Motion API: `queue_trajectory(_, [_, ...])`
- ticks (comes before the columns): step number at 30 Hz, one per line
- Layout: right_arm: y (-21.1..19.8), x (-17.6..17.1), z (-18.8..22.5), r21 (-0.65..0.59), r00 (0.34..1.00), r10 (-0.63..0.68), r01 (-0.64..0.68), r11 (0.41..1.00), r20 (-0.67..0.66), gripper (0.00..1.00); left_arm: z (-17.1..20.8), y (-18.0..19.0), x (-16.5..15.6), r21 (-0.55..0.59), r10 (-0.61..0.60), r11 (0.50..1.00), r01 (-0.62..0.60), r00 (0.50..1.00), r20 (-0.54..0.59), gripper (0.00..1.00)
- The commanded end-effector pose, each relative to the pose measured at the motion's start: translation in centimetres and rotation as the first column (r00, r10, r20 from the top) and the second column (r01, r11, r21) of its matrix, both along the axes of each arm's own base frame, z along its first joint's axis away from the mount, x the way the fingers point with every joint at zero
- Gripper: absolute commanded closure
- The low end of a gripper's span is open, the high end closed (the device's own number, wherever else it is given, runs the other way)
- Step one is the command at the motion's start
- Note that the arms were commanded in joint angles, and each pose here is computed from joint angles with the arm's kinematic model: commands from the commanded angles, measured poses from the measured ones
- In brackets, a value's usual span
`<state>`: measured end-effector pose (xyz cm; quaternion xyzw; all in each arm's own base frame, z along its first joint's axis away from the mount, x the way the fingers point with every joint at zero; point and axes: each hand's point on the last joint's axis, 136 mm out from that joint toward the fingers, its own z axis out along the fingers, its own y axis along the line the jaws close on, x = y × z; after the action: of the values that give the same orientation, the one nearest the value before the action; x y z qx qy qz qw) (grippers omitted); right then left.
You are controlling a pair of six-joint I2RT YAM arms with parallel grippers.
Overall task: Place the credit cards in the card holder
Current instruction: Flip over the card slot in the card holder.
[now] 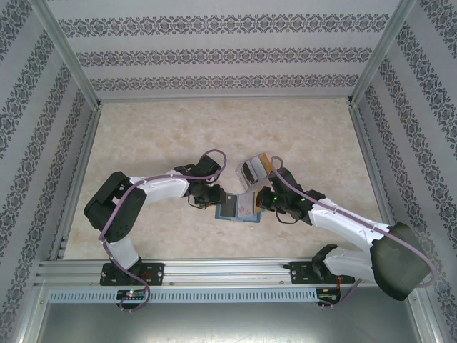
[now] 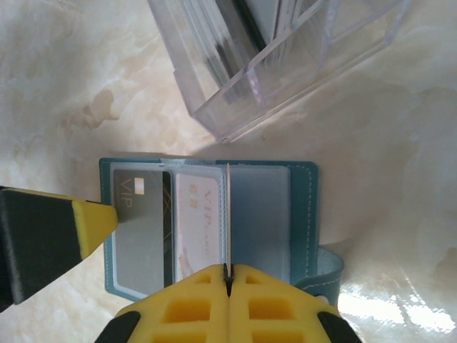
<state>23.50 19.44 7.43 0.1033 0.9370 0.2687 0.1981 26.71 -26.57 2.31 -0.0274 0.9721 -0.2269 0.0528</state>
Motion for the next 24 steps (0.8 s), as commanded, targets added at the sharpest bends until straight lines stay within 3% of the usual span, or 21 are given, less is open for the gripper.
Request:
queue_trajectory(1, [2.0,0.4,1.8,0.083,0.998,0.056,-0.059,0.995,0.034,0.99,-0.5,-1.4,-1.2,-0.037,-0.034,0.999,0.033,0.999,-0.02,0.65])
queue_trajectory(24, [4.1,0.8,1.5,0.1,0.995,0.101,-0.102,0.99,0.011,0.98,0.0,-1.2,-1.3,-0.045,-0.017,0.999,0.016,1.0,-0.006,0.7])
